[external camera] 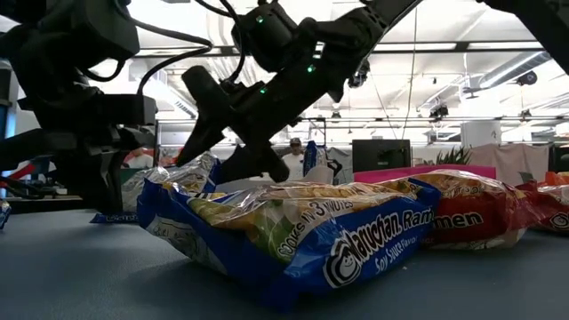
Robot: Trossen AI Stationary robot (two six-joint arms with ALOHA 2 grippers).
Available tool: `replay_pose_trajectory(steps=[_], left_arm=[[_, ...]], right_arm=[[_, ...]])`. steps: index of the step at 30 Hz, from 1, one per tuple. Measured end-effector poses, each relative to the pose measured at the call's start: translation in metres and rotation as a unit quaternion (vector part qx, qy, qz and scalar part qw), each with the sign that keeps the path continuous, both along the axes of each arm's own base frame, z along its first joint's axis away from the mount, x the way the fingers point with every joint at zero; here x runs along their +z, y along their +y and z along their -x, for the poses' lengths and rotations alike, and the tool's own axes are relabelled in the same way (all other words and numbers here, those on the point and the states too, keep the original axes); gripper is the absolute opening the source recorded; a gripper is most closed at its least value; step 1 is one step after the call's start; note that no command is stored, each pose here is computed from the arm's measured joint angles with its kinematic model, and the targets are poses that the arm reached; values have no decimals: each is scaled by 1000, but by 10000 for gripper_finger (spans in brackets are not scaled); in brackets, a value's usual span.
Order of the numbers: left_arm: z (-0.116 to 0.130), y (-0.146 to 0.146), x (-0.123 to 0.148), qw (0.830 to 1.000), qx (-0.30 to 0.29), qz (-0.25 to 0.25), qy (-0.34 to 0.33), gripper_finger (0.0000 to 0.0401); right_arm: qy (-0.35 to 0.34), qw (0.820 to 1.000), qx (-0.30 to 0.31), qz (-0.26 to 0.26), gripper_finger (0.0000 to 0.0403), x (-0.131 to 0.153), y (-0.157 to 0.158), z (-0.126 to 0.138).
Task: Sort Maruchan noodles
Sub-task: Put the blue noodle pack into the white bin
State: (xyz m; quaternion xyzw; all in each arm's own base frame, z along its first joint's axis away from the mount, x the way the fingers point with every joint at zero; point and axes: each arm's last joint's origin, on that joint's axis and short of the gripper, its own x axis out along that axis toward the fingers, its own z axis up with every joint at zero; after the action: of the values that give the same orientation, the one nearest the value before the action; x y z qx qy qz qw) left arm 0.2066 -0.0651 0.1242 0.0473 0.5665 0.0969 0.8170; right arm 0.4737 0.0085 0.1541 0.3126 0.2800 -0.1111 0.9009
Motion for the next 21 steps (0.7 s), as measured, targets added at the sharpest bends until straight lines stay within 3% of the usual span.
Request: replay_pose_trajectory(steps=[11,21], left_arm=[[-1,-1,4,1000,-1,2,-15,0],[10,3,22,1000,-3,4,-24,0]], right_arm=[[-12,1000,11,-5,95,1,1,-1],[-12,1000,17,-20,112,5,-3,0]])
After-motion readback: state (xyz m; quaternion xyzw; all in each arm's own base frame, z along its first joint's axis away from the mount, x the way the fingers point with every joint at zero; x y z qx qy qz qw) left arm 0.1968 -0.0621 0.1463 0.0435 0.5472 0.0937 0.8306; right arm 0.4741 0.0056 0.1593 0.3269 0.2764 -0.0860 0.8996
